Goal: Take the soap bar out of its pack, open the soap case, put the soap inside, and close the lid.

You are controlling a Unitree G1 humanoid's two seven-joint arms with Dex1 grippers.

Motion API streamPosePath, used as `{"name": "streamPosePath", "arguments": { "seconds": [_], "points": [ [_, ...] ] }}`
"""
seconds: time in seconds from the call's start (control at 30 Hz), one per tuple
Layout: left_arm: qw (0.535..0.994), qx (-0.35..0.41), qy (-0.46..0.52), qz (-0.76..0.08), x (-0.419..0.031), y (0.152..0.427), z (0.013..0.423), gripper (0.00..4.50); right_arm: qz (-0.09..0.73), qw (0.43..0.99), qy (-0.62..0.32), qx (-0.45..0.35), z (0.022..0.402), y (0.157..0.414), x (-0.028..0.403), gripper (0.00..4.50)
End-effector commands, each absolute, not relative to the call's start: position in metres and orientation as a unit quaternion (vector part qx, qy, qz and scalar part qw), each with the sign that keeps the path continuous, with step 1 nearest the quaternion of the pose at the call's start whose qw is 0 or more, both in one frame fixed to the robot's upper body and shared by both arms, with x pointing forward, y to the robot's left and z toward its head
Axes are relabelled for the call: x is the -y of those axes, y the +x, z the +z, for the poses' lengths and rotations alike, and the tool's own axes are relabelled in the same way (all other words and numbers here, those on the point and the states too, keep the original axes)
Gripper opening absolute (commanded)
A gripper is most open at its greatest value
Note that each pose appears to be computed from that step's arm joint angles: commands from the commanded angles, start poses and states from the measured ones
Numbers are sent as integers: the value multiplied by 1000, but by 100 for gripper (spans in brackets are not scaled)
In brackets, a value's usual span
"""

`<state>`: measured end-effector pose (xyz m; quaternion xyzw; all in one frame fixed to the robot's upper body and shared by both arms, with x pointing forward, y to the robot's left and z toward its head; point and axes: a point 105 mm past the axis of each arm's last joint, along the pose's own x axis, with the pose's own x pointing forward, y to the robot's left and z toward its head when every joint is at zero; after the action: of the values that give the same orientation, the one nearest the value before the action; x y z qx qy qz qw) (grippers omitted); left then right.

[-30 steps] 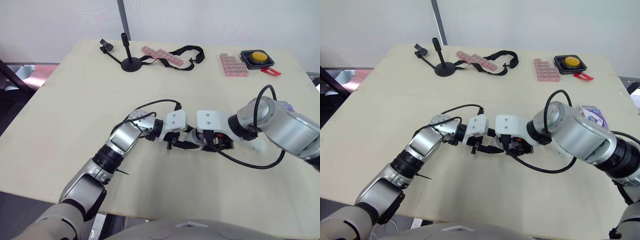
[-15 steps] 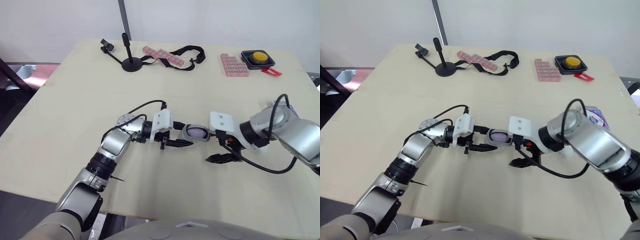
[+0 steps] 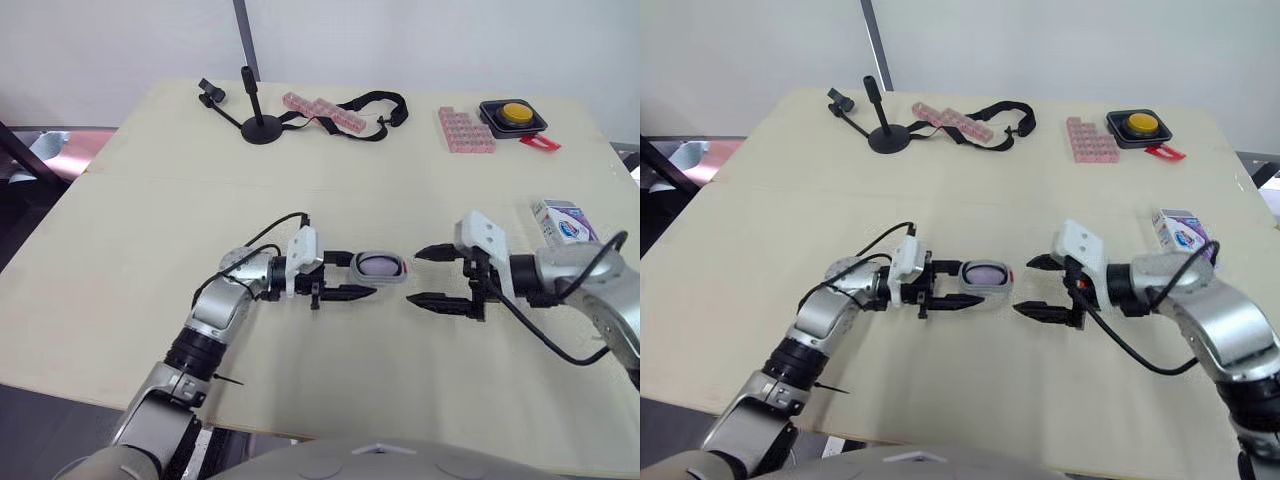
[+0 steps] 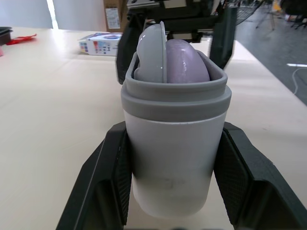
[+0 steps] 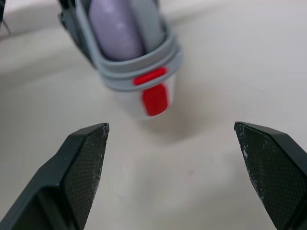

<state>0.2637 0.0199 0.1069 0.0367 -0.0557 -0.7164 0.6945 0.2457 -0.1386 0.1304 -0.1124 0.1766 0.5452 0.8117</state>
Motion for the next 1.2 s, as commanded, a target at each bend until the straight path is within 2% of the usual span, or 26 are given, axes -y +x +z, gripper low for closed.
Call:
{"name": "streamPosePath", "arguments": {
  "seconds": [0.03,0.2,0.43,0.63,0.93,1.1,1.2],
  "points": [
    [679,101,31,-727,-23,256,122,186,542,825,-105,-117,139,239,139,446],
    [674,104,25,-731,-24,255,119,186,550,829,-68,-73,124,225,139,446],
    [666,103,28,-739,-23,253,114,186,569,818,-60,-55,102,208,140,446],
    [664,105,21,-740,-21,251,114,186,532,846,-36,-26,101,205,155,446],
    [667,104,16,-738,-22,252,115,186,412,908,-63,-46,102,192,236,446],
    [663,98,9,-742,-21,252,114,186,373,923,-67,-70,89,174,278,446],
    [660,91,8,-746,-21,251,111,186,331,937,-74,-78,82,172,302,446]
  ]
}}
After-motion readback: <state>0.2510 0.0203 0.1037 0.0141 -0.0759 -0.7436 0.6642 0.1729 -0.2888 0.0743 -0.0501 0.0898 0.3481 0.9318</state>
